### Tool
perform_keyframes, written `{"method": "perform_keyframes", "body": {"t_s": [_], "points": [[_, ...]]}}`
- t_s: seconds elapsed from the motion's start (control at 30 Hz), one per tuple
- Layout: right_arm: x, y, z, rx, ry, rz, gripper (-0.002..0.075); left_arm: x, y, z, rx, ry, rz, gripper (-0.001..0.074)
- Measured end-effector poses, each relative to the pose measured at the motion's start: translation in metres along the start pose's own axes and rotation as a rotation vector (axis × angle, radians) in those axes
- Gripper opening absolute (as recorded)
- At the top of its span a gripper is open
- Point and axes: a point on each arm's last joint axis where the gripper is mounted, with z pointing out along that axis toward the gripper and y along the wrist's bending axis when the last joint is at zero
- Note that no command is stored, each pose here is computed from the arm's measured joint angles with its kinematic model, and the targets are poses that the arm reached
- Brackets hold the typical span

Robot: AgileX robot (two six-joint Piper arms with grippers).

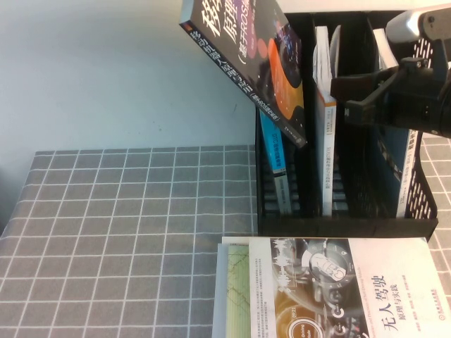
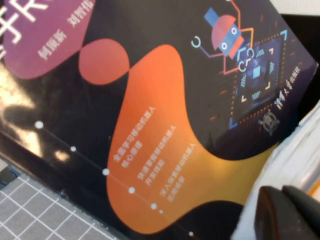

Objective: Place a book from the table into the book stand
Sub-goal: Place the book on the book shelf

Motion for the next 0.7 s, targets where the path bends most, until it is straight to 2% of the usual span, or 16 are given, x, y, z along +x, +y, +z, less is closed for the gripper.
{"method": "perform_keyframes", "body": {"t_s": [0.27, 0.57, 0.7], "points": [[-0.015, 0.008, -0.016, 0.003, -0.053, -0.038, -0.0003, 0.009, 0.007, 0.034, -0.055, 0.041, 0.014, 0.0113], [-0.058, 0.035, -0.073, 0.011, -0.229, -0.13, -0.0003, 0.04, -0.008, 0.084, -0.129, 0.07, 0.149, 0.0113], [-0.075, 0.052, -0.109, 0.007, -0.313, -0.192, -0.0003, 0.052, -0.006, 0.109, -0.159, 0.074, 0.2, 0.0113]]}}
